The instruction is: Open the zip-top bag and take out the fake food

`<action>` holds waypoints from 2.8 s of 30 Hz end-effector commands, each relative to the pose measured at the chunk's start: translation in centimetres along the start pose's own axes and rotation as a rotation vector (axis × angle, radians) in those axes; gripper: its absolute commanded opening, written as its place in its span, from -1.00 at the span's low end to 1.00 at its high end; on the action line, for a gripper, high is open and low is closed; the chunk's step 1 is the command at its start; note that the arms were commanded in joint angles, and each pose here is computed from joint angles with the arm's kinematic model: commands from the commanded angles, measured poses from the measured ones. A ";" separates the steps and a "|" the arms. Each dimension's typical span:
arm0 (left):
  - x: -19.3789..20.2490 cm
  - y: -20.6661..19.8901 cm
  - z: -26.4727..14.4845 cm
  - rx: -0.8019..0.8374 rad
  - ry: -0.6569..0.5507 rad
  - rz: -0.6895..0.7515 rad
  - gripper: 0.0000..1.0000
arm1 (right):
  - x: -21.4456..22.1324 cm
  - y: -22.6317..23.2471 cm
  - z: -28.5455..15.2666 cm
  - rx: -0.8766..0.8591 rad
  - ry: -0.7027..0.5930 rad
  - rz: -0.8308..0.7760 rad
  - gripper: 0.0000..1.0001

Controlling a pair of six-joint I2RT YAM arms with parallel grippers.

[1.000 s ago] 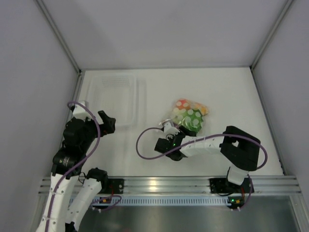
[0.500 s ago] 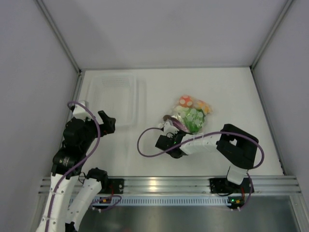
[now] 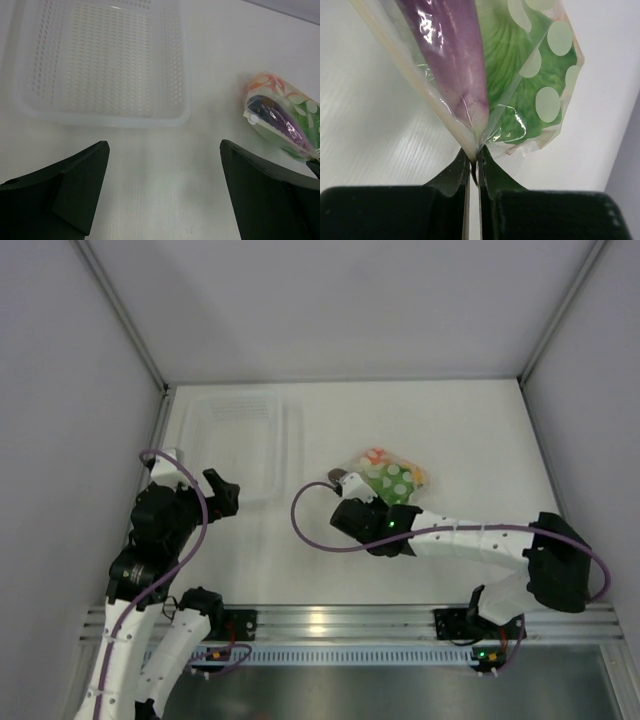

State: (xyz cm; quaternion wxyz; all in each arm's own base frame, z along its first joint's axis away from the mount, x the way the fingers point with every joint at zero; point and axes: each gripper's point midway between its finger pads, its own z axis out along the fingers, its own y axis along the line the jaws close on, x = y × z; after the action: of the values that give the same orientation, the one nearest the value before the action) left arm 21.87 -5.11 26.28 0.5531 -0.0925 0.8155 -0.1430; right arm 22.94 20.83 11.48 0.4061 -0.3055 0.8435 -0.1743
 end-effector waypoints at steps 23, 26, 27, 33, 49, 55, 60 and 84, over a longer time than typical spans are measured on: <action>-1.8 -16.5 -6.5 1.080 0.000 -0.081 0.97 | -5.8 -5.7 -13.0 -0.385 -0.135 0.041 -1.00; -1.7 -16.2 -5.7 1.062 -0.058 -0.070 0.97 | -5.9 -6.0 -13.9 -0.421 -0.153 0.035 -1.00; -1.7 -16.1 -5.4 1.049 -0.079 -0.053 0.97 | -6.1 -6.3 -14.2 -0.424 -0.163 0.041 -1.00; -2.5 -16.2 -4.3 1.084 -0.286 -0.018 0.97 | -7.7 -7.5 -16.8 -0.496 -0.266 0.094 -1.00; -1.3 -18.5 -1.1 1.079 -0.431 0.301 0.96 | -7.9 -9.5 -22.8 -0.702 -0.438 0.153 -1.00; -0.8 -21.2 -1.8 1.271 -0.336 0.354 0.94 | -7.7 -10.0 -24.9 -0.775 -0.485 0.167 -1.00; -1.2 -23.2 -4.4 1.439 -0.332 0.379 0.93 | -7.4 -10.4 -25.8 -0.801 -0.505 0.161 -1.00; -0.7 -25.1 -8.8 1.576 -0.356 0.393 -0.99 | -6.8 -11.7 -26.6 -0.796 -0.552 0.178 -1.00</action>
State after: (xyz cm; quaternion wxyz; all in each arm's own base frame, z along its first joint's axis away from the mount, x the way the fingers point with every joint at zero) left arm 14.95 -27.77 36.32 0.5646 0.4285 0.4245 -0.5634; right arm 9.65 17.61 36.15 0.4522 -0.4082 0.7482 0.2629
